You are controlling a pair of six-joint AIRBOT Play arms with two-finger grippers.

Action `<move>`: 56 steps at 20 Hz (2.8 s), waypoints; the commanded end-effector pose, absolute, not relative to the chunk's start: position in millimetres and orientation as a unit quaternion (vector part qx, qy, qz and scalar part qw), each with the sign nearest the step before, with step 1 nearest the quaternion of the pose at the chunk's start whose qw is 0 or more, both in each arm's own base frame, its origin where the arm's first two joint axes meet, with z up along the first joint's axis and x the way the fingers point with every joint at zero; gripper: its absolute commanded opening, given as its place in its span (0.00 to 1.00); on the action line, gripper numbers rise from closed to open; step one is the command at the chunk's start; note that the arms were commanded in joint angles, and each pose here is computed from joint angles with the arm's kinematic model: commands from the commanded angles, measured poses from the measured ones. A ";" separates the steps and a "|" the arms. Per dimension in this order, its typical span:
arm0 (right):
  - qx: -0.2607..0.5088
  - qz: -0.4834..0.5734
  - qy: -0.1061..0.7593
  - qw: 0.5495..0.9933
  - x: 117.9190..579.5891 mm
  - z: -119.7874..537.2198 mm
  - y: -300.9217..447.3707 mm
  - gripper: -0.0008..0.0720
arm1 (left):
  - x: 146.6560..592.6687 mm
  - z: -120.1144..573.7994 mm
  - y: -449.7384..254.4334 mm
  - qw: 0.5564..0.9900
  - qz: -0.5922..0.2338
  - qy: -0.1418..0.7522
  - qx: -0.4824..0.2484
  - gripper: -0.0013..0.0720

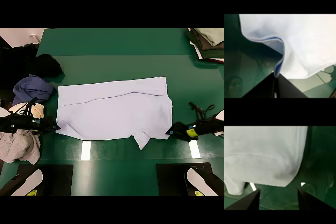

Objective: Fold the shirts.

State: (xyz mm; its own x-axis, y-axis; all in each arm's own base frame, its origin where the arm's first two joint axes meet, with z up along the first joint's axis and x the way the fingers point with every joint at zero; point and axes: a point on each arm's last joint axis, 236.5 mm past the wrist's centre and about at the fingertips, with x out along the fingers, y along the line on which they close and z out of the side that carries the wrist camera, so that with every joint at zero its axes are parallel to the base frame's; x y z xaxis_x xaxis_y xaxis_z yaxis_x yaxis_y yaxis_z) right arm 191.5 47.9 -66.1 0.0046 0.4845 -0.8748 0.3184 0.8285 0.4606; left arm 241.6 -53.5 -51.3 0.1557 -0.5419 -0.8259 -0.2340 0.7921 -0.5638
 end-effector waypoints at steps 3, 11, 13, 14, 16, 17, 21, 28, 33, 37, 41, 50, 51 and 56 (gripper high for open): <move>0.298 0.072 0.704 0.641 191.9 -93.2 71.6 0.62 | 240.8 -49.7 -54.4 0.696 -0.114 0.641 -0.303 0.05; 0.178 0.087 0.697 0.689 197.5 -41.9 48.2 0.03 | 237.6 -33.7 -57.9 0.697 -0.137 0.642 -0.289 0.05; 0.149 0.077 0.699 0.695 189.4 -11.3 37.5 0.03 | 237.9 -13.5 -58.7 0.717 -0.142 0.623 -0.277 0.05; 0.144 0.077 0.695 0.700 187.0 3.8 36.7 0.03 | 232.6 -2.4 -62.4 0.723 -0.149 0.617 -0.274 0.05; 0.142 0.073 0.672 0.723 191.0 28.3 36.3 0.03 | 213.6 12.2 -76.4 0.717 -0.173 0.624 -0.258 0.05; 0.143 0.071 0.658 0.736 195.6 38.9 35.8 0.03 | 206.8 16.1 -83.8 0.713 -0.184 0.629 -0.250 0.05; 0.135 0.071 0.620 0.770 221.0 72.1 31.9 0.03 | 215.0 21.3 -99.4 0.730 -0.203 0.613 -0.225 0.05; 0.145 0.064 0.622 0.767 290.9 67.7 18.7 0.03 | 299.5 46.6 -66.2 0.833 -0.131 0.488 -0.226 0.05; 0.159 0.045 0.607 0.777 338.8 35.1 7.2 0.03 | 340.6 23.0 -56.5 0.835 -0.112 0.476 -0.252 0.05; 0.190 0.043 0.566 0.801 378.6 24.4 8.8 0.03 | 379.4 11.6 -60.6 0.829 -0.127 0.466 -0.283 0.05; 0.206 0.053 0.529 0.822 414.0 21.5 11.9 0.03 | 402.8 -7.2 -54.0 0.819 -0.119 0.482 -0.288 0.05; 0.188 0.080 0.532 0.822 485.2 7.7 28.4 0.46 | 438.5 -9.9 -42.0 0.828 -0.081 0.436 -0.342 0.92; 0.190 0.085 0.533 0.820 488.9 9.7 30.2 0.64 | 444.3 -2.0 -45.4 0.823 -0.081 0.422 -0.371 0.93; 0.192 0.098 0.578 0.787 460.7 16.7 2.2 0.64 | 442.8 20.5 -63.4 0.814 -0.130 0.428 -0.369 0.93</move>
State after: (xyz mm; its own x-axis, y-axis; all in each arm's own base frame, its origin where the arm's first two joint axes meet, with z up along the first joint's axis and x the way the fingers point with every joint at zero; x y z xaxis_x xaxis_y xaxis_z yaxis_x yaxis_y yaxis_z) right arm 479.7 13.4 18.3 0.3952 0.3446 -0.8515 0.0749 0.9118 0.4038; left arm 444.4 -51.5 8.5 0.6183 -0.4753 -0.6259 -0.1391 0.7176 -0.6824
